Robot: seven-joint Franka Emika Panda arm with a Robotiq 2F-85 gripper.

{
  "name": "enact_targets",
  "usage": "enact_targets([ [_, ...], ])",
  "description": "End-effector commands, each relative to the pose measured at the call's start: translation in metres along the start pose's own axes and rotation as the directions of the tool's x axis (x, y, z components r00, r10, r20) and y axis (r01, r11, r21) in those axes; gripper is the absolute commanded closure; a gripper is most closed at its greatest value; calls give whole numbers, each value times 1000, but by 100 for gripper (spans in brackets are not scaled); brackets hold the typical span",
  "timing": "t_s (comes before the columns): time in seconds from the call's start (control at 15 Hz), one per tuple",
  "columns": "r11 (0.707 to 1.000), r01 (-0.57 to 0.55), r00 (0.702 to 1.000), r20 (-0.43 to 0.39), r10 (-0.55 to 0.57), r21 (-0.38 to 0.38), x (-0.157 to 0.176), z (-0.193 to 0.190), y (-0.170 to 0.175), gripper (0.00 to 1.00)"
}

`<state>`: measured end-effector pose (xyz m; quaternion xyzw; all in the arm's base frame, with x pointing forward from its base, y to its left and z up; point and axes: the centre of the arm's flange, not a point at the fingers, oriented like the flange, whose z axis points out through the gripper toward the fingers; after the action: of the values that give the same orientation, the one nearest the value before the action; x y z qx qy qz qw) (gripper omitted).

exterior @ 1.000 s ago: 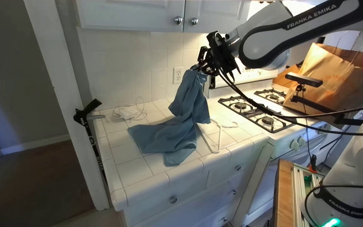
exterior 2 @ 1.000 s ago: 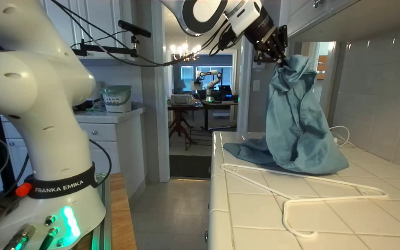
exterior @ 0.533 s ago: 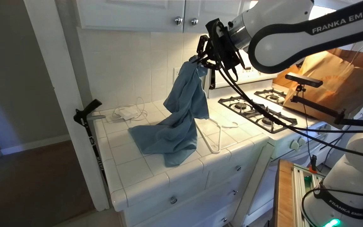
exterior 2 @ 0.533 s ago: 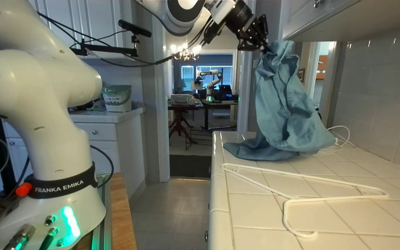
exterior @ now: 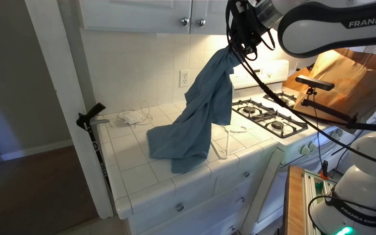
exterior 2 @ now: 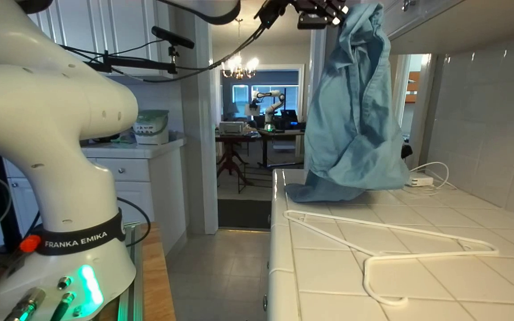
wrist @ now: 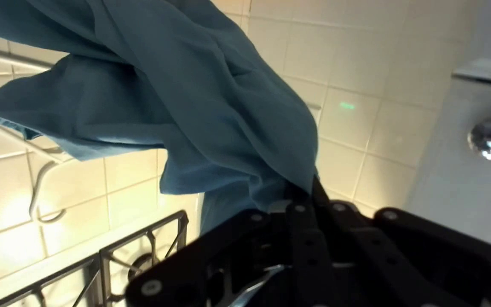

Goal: Unfold the blue cloth

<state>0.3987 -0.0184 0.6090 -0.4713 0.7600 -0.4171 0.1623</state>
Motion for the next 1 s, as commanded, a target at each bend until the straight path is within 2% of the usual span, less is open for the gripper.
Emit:
enact_targets([
  [0.0,995,-99,989,-110,97,-8,11,-39,-20,99],
  [0.13,987,-152,981,-130,144,-55,25,-37,-22,99],
  [0.27,977,-179,978,-130,164,-114,51,-6,-14,99],
  [0.47,957,-232,966,-157,206,-172,102,61,12,99],
  [0.67,948,-241,967,-138,216,-206,139,126,40,99],
  [0.93,957,-209,974,-134,185,-203,170,206,69,99],
])
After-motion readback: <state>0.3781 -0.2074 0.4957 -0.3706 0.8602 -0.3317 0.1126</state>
